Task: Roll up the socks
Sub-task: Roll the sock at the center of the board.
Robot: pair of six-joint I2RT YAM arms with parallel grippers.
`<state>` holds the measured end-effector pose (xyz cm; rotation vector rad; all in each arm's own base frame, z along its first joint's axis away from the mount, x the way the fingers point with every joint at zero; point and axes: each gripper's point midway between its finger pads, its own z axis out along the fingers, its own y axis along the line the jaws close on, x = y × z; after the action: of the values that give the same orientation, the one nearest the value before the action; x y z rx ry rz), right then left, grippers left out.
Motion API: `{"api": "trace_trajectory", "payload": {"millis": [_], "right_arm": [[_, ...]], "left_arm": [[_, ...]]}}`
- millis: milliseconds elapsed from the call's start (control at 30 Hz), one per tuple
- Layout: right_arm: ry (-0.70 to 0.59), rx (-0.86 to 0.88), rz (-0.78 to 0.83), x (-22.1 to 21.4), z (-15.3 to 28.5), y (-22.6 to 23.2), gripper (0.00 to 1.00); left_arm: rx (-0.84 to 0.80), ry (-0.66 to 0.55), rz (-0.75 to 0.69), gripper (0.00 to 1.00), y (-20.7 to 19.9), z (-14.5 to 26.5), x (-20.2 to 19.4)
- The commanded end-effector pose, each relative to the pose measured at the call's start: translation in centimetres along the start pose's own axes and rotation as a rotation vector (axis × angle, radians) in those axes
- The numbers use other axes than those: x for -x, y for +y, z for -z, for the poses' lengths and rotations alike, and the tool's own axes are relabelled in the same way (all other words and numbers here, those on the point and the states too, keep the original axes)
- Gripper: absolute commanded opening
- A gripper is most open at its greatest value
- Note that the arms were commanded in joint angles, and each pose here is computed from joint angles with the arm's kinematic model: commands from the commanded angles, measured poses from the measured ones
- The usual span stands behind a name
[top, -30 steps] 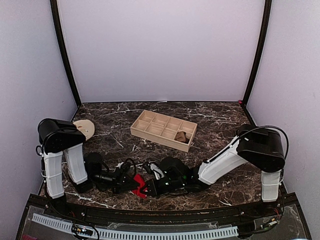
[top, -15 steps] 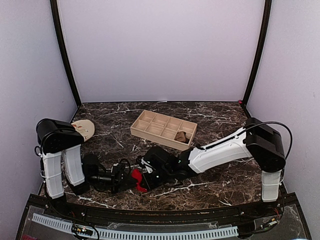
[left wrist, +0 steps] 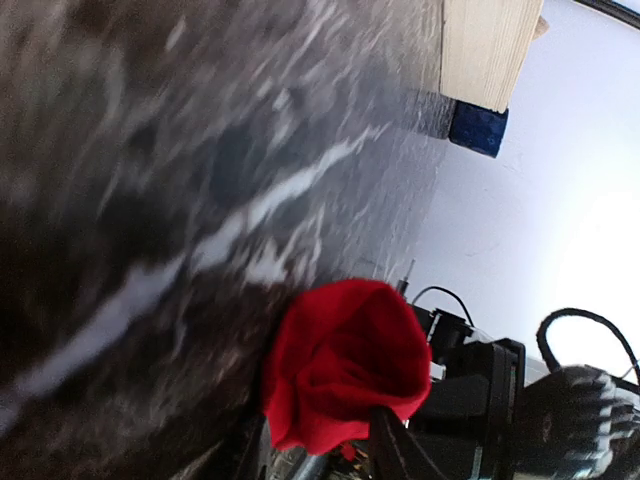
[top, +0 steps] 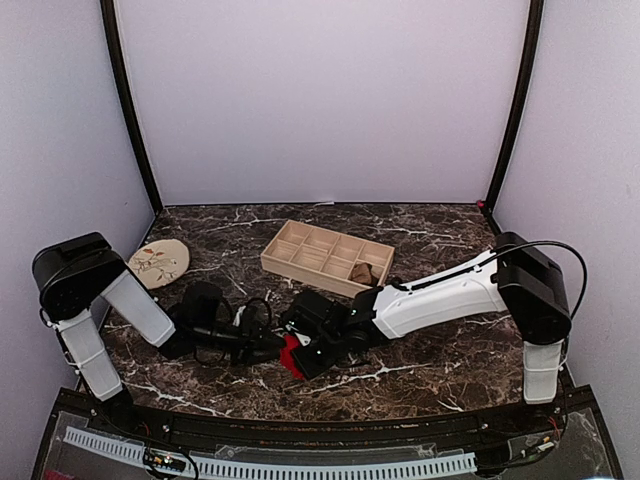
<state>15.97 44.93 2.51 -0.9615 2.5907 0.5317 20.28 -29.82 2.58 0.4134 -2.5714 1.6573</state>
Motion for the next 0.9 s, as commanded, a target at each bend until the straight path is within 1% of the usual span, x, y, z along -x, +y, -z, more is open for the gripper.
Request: {"api": "trace_trajectory", "payload": {"millis": [0, 267, 400, 567, 600, 667, 700, 733, 767, 867], "right_arm": [[0.037, -0.099, 0.072, -0.8, 0.2, -2.0, 0.00], [0.034, -0.172, 0.156, -0.4, 0.6, -3.2, 0.00], [0.026, -0.213, 0.212, 0.1, 0.8, -3.6, 0.00], [0.017, -0.237, 0.279, 0.6, 1.1, -3.7, 0.00], [0.016, -0.237, 0.291, 0.7, 1.1, -3.7, 0.00], [0.016, -0.234, 0.317, 0.7, 1.1, -3.5, 0.00], [0.017, -0.234, 0.327, 0.7, 1.1, -3.5, 0.00], [0.015, -0.230, 0.338, 0.8, 1.1, -3.3, 0.00], [0.013, -0.225, 0.348, 0.9, 1.1, -3.1, 0.00], [0.009, -0.212, 0.379, 1.1, 1.1, -2.5, 0.00]], "left_arm": [[0.302, -0.013, -0.027, 0.39, 4.4, 1.4, 0.6], [0.268, 0.044, -0.037, 0.44, 2.1, 0.8, 0.6], [0.245, 0.062, -0.040, 0.49, 0.8, 1.3, 0.2], [0.166, 0.054, 0.023, 0.55, -0.7, 2.5, 0.2], [0.149, 0.055, 0.035, 0.58, -1.0, 2.6, 0.2], [0.123, 0.057, 0.044, 0.67, -1.7, 2.6, 0.3], [0.115, 0.060, 0.048, 0.75, -2.0, 2.6, 0.3], [0.103, 0.060, 0.050, 0.88, -2.5, 2.5, 0.4], [0.089, 0.063, 0.052, 0.95, -2.9, 2.4, 0.5], [0.073, 0.071, 0.062, 0.96, -3.4, 2.1, 0.8]]}}
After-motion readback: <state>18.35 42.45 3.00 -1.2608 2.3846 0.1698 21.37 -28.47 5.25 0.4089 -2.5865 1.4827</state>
